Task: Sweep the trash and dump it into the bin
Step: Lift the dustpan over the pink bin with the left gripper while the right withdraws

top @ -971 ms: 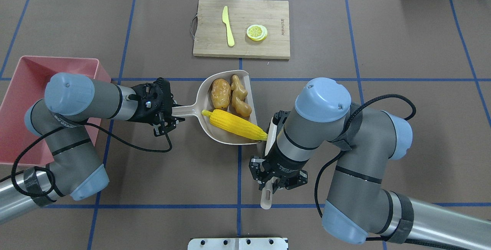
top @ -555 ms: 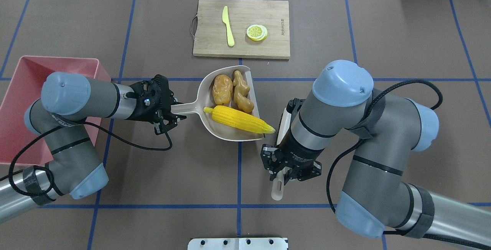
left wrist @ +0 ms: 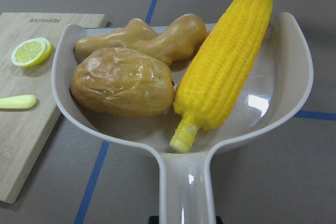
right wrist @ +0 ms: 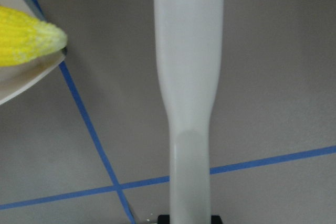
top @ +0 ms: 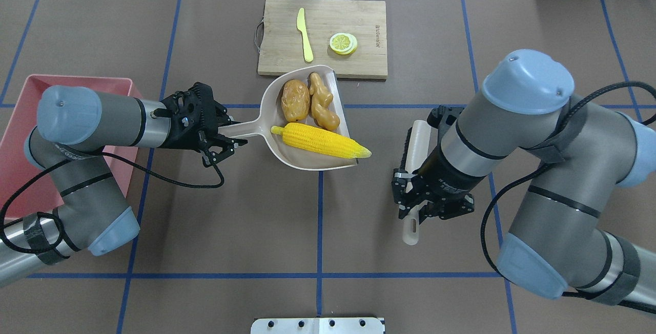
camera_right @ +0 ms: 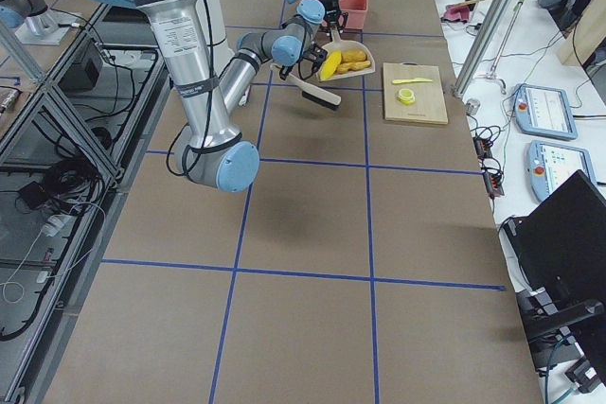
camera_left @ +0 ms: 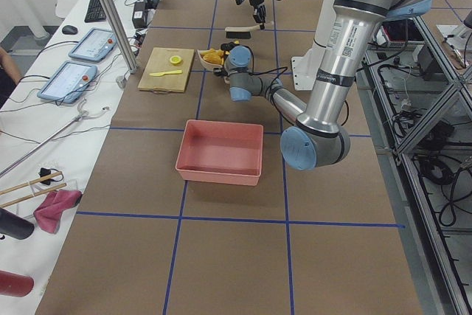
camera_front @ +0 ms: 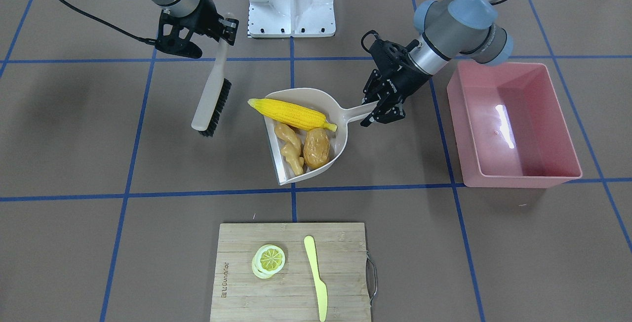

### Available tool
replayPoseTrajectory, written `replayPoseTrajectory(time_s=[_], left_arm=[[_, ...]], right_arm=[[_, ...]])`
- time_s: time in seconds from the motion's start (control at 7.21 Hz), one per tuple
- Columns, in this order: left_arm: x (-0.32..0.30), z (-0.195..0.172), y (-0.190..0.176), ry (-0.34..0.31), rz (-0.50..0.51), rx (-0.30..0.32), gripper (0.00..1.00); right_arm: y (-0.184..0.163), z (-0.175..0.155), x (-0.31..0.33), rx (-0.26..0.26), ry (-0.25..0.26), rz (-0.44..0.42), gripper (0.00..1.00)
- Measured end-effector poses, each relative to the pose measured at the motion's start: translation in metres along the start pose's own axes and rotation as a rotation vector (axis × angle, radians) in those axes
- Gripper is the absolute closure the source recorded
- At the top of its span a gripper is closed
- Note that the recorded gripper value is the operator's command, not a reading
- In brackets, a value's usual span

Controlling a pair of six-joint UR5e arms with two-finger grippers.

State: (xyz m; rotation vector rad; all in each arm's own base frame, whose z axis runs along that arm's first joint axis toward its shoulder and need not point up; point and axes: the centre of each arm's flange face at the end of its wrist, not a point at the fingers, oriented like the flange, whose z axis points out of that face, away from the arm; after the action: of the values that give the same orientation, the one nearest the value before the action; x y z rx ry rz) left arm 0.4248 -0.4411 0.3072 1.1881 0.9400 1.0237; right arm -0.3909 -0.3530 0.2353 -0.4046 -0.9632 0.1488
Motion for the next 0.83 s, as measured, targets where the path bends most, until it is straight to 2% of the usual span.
replayPoseTrajectory(time_s=[0.42, 0.56, 0.83], left_arm=[[-0.008, -0.021, 0.012, -0.021, -0.063, 0.109, 1.0], [-0.018, -0.035, 0.016, -0.043, -0.068, 0.126, 1.0], [-0.044, -0.076, 0.015, -0.111, -0.076, 0.135, 1.0]], right_arm=[[-0.036, -0.026, 0.068, 0.06, 0.033, -0.128, 1.0], [-0.05, -0.036, 0.089, 0.079, 0.049, -0.174, 1.0], [-0.075, -0.065, 0.128, 0.089, 0.123, -0.267, 1.0]])
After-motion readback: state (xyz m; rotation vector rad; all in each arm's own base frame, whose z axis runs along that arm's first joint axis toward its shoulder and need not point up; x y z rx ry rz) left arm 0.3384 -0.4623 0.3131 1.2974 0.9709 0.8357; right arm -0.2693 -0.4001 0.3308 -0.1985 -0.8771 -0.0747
